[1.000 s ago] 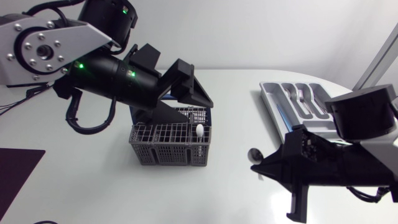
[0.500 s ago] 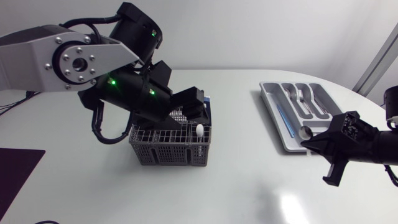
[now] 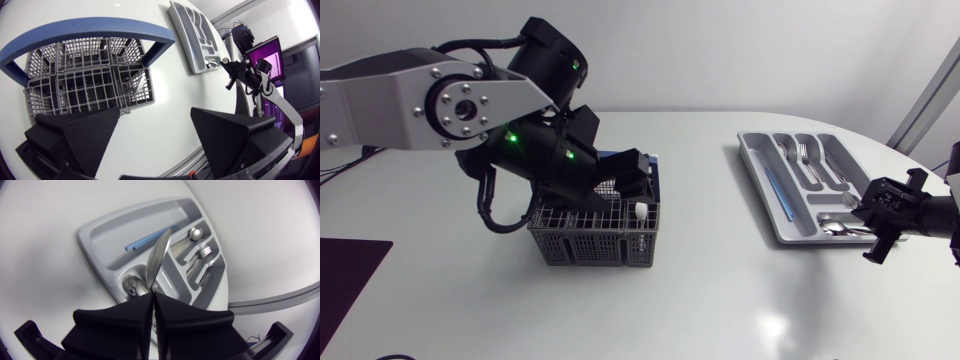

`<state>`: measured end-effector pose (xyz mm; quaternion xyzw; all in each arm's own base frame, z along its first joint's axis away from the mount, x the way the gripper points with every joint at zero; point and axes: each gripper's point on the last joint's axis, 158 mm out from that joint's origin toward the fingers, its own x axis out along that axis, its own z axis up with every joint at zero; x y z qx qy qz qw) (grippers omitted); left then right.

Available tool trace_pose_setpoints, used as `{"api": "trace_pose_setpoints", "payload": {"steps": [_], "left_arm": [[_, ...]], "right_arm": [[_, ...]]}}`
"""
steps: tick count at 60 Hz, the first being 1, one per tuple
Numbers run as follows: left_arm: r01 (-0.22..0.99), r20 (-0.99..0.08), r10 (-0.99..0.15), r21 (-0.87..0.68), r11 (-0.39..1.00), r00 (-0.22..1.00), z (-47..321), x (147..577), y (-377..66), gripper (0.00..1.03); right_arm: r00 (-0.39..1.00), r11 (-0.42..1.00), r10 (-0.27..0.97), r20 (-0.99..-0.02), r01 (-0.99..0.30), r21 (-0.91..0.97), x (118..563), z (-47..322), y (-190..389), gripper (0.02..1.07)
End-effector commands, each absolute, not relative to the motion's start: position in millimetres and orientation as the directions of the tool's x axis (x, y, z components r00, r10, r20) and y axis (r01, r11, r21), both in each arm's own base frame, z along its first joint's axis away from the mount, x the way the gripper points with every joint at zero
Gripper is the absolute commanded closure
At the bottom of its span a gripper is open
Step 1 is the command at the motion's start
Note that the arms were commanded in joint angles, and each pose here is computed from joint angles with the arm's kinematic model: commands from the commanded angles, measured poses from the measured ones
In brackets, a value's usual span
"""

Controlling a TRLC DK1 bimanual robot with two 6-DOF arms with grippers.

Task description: Unload the cutlery basket into the drawer organizer.

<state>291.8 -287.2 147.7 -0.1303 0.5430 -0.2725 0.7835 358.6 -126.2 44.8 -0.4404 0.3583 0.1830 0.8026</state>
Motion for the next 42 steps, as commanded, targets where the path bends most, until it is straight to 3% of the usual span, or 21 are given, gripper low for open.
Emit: {"api": "trace_pose_setpoints", "payload": {"steps": [1,15,23,30,38,42], "left_arm": [[0.288,-0.806,-0.545,-0.478,0.83,0.232,130,287,-284,0.04],[0.286,-0.814,-0.536,-0.47,0.835,0.225,125,287,-283,0.04],[0.286,-0.818,-0.531,-0.467,0.837,0.22,124,287,-283,0.04],[0.284,-0.822,-0.528,-0.465,0.839,0.215,122,288,-285,0.04],[0.28,-0.829,-0.518,-0.456,0.845,0.211,119,289,-284,0.04],[0.277,-0.831,-0.514,-0.454,0.847,0.211,119,289,-284,0.04]], "right_arm": [[0.668,0.515,-0.06,-0.742,-0.616,-0.596,368,37,-147,1.01],[0.656,0.468,-0.162,-0.737,-0.606,-0.643,382,10,-183,1.0],[0.646,0.442,-0.183,-0.741,-0.619,-0.649,377,-3,-182,0.74],[0.643,0.439,-0.18,-0.744,-0.624,-0.646,373,-4,-178,0.44],[0.656,0.441,-0.19,-0.73,-0.607,-0.661,372,5,-178,0.22],[0.668,0.448,-0.196,-0.718,-0.59,-0.672,372,13,-179,0.17]]}}
